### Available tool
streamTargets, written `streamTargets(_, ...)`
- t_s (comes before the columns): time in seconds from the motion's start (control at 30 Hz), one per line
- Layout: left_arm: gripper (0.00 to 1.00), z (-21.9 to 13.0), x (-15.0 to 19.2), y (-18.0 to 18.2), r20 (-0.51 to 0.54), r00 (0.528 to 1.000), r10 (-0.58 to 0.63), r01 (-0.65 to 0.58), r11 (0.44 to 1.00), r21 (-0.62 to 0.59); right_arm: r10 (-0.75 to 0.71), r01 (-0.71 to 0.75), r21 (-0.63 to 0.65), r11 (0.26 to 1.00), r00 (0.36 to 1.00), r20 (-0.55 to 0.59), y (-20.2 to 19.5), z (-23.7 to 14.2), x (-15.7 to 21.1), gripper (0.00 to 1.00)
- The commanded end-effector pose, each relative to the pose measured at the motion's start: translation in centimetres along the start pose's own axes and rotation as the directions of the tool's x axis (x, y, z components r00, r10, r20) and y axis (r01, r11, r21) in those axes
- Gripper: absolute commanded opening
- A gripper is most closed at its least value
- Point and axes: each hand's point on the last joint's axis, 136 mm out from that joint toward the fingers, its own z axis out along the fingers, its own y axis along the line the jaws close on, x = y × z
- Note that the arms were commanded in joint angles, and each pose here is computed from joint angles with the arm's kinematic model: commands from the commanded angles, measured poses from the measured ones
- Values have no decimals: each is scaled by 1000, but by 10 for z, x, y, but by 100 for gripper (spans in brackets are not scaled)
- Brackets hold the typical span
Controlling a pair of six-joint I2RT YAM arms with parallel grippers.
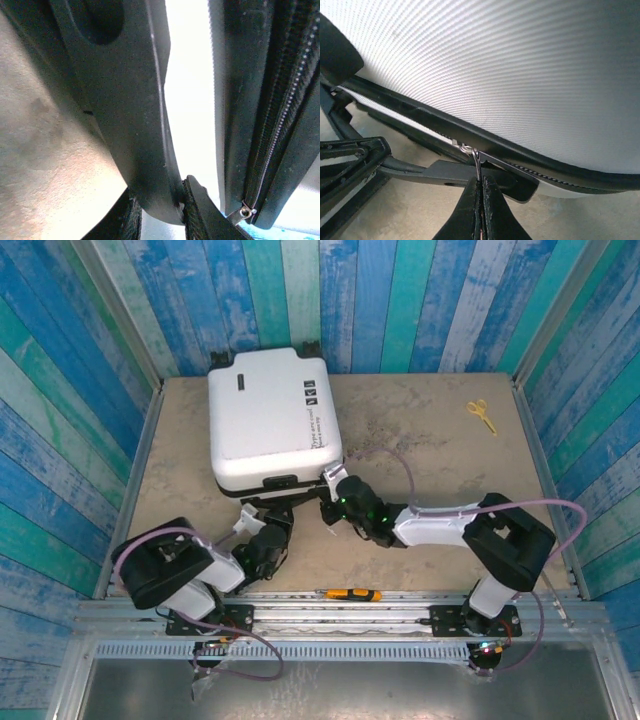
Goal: Pack the luggage
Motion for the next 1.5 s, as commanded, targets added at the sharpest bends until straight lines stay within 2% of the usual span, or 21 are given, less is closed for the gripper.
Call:
streamTargets(0.0,0,-15,-44,29,161,954,252,-229,962,-148,-2,10,220,976,999,-38,-83,-8,0,0)
streamTargets(0.17,0,-28,-70,37,216,941,260,-217,955,-204,-148,174,210,962,980,-134,-96,-15,-1,0)
streamTargets(0.37,0,-35,-88,34,238,914,328,-267,930,-254,-200,239,269,933,966,-167,-116,-32,-6,0)
streamTargets(0.67,0,-33,-87,28,230,900,370,-304,912,-276,-116,136,299,945,990,-84,-106,-52,6,0)
streamTargets(0.83,0,-20,-78,30,232,917,326,-259,926,-274,-74,83,291,953,996,-42,-68,-52,23,0)
streamTargets(1.0,0,-9,-65,32,201,934,295,-240,936,-258,7,-3,266,964,1000,-12,-59,-55,25,0)
streamTargets(1.03,0,-9,-64,33,198,938,284,-233,941,-245,20,-20,262,965,1000,1,-57,-57,22,5)
streamTargets(1.07,0,-9,-64,36,195,941,277,-229,944,-235,41,-45,252,967,999,22,-55,-60,20,15)
streamTargets(1.13,0,-9,-63,36,191,945,265,-222,950,-218,96,-106,206,973,994,59,-47,-63,15,41)
streamTargets(1.17,0,-9,-62,35,187,946,266,-224,950,-218,114,-125,181,975,991,72,-41,-64,12,45)
streamTargets(1.27,0,-8,-59,32,173,948,267,-230,951,-208,85,-94,137,986,994,73,-19,-57,4,56)
streamTargets(1.47,0,-7,-54,26,150,953,263,-233,953,-193,-6,7,-10,1000,996,92,25,-32,-14,65)
